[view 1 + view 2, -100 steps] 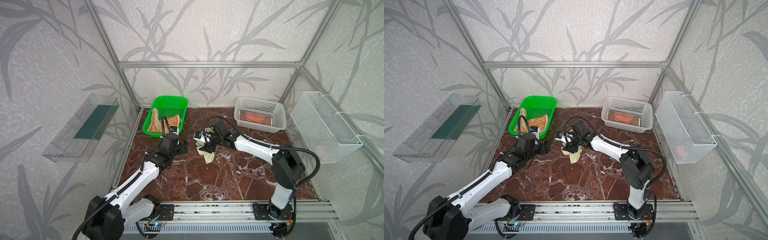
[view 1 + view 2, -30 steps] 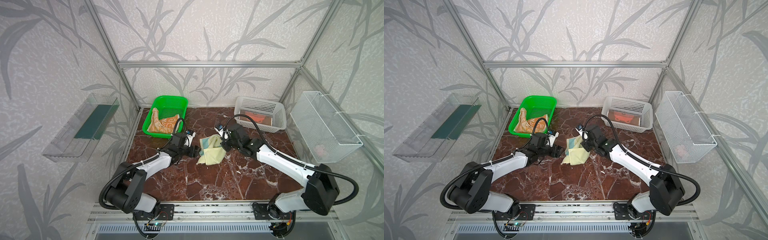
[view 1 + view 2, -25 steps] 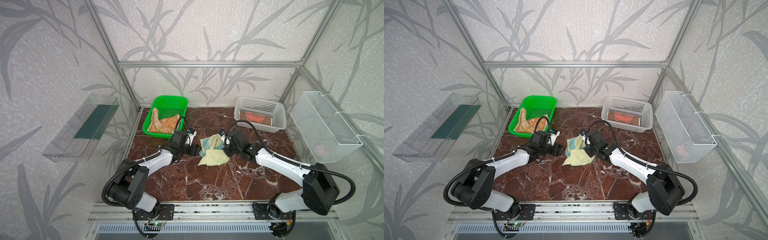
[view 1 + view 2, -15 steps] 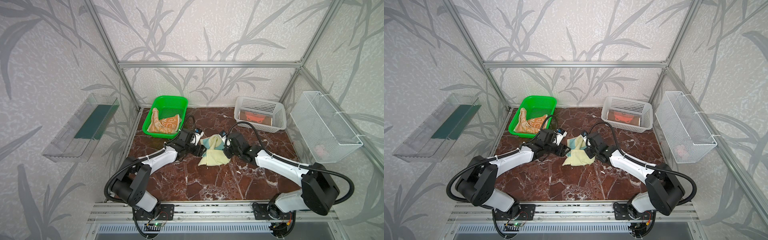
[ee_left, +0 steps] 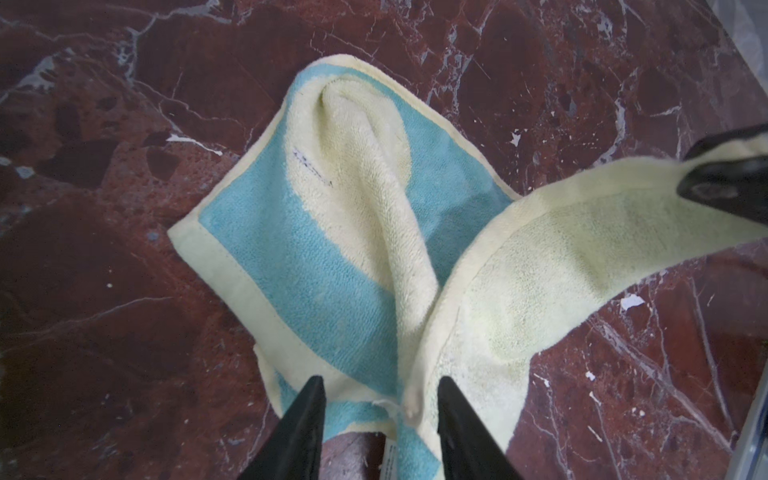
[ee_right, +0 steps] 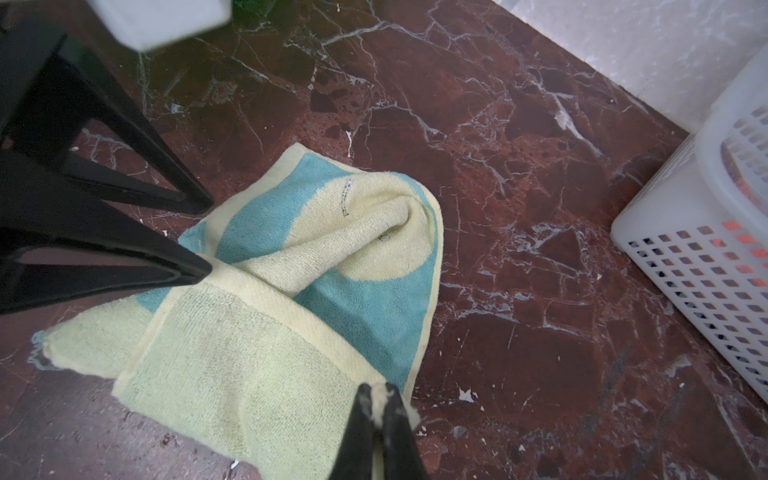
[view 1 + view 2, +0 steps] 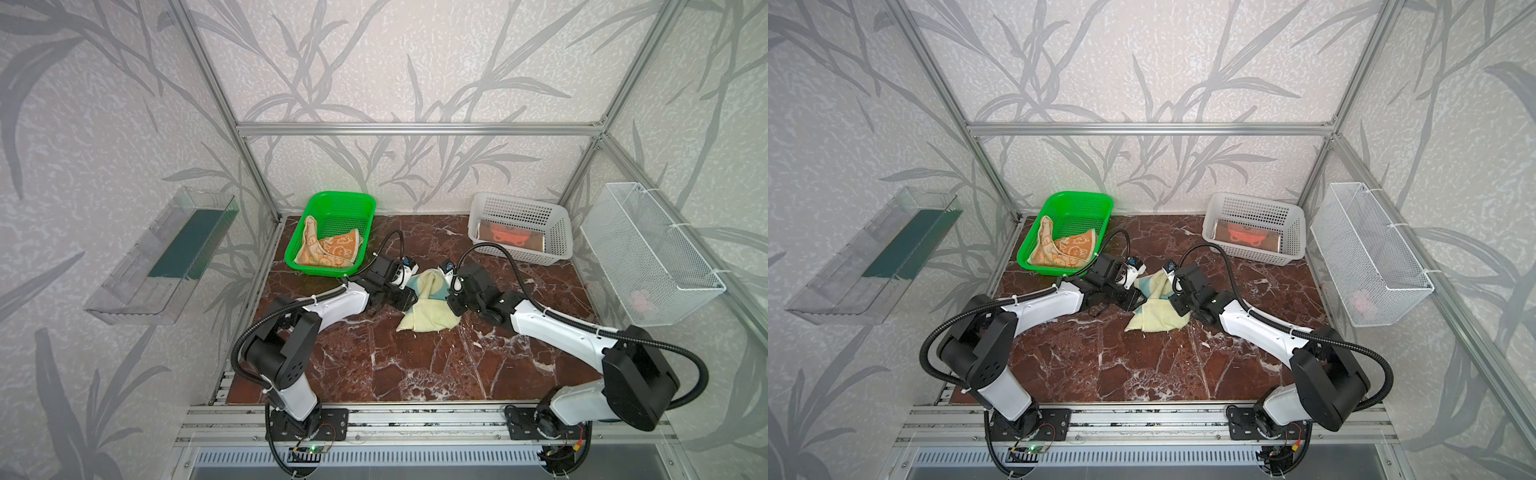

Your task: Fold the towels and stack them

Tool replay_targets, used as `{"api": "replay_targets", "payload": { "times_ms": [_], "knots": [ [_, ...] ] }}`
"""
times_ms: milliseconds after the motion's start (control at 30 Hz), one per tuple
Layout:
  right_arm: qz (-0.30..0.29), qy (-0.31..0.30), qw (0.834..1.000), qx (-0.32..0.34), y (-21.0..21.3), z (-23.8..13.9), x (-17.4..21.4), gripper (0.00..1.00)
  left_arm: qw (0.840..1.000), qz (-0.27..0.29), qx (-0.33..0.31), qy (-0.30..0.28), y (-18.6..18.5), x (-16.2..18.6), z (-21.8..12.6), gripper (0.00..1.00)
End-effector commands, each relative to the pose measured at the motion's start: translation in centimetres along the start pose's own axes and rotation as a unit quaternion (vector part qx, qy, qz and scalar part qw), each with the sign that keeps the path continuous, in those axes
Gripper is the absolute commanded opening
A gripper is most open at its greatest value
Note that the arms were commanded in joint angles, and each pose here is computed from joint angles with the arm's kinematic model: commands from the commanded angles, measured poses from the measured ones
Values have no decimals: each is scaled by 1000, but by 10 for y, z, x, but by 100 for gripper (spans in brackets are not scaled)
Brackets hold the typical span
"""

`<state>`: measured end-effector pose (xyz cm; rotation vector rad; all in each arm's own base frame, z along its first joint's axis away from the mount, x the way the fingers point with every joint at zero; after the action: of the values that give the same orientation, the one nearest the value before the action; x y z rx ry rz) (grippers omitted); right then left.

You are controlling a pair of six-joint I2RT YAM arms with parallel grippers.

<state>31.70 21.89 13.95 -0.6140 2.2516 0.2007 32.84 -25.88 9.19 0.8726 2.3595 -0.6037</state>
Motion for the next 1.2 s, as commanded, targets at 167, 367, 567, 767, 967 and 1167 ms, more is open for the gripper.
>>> {"api": "replay_targets", "payload": {
  "times_ms": [167, 367, 567, 767, 967, 1167],
  "knots": [
    [8, -11, 1000, 6, -4, -4, -3, 0, 999, 4, 30, 20, -13, 0, 10, 38],
    [9, -7, 1000, 5, -4, -2, 0, 0, 999, 6, 34, 24, -16, 2, 13, 26],
    [11, -4, 1000, 11, -6, -1, 2, 0, 999, 8, 36, 30, -19, 1, 14, 5],
    [15, 12, 1000, 18, -12, 2, 10, 0, 998, 1, -30, 48, -2, 4, 4, 0],
    [42, 43, 998, 19, -19, 7, 24, 0, 989, -4, -137, 50, 24, 7, -22, 0],
    [74, 87, 993, -24, -13, 14, 42, 9, 983, 3, -182, 33, 31, 13, -47, 0]
  ]
}}
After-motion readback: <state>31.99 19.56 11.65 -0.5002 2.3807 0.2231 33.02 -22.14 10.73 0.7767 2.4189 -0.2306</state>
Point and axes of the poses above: each gripper's point midway between its finger pads, its own z axis out along the fingers, its own y axis along the line the jaws close on, x = y × z, the point moved 2 cm from there along -z, back along the fingers, and after that the axes turned 7 degrees about z, right-handed, at the moved point
